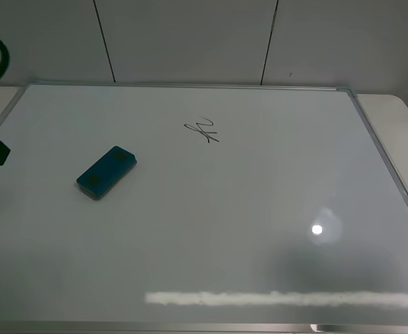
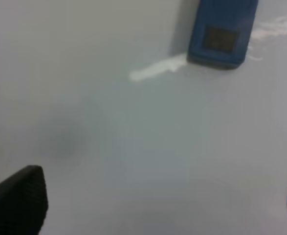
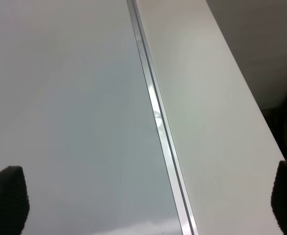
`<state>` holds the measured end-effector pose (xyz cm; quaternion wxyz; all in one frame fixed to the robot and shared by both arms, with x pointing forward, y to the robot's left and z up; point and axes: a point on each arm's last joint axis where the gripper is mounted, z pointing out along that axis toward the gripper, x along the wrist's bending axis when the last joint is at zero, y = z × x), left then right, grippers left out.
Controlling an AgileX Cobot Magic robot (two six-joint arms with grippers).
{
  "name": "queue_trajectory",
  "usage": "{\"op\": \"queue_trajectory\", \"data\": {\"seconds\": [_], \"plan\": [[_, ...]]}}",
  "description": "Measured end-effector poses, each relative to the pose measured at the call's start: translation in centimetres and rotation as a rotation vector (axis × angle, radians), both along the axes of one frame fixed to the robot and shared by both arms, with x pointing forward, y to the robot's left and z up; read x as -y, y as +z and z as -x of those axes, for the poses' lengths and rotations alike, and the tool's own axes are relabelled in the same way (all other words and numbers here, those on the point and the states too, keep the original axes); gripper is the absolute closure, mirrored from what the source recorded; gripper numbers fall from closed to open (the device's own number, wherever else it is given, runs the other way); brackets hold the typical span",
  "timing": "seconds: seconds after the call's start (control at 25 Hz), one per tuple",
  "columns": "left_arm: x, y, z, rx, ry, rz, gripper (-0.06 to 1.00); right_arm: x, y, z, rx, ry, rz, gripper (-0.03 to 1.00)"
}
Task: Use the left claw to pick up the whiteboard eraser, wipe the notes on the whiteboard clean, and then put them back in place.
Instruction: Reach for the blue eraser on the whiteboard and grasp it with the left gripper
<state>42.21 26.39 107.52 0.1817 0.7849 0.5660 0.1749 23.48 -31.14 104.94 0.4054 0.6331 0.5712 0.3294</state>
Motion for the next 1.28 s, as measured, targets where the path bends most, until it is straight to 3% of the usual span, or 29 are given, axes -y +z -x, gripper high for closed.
{"op": "queue_trajectory", "data": {"seconds": [0.24,0.48,1.28], "plan": [[3.6,-2.8,-5.5,-0.058,-0.093,-0.021,-0.05,0.0,0.0,0.0,0.0,0.0,0.0,-0.02],[5.3,-6.5,-9.3,-0.1,-0.114,-0.033,-0.05,0.0,0.0,0.0,0.0,0.0,0.0,-0.02],[7.4,-13.7,-12.1,-0.182,-0.17,-0.082,-0.05,0.0,0.0,0.0,0.0,0.0,0.0,-0.02]]}}
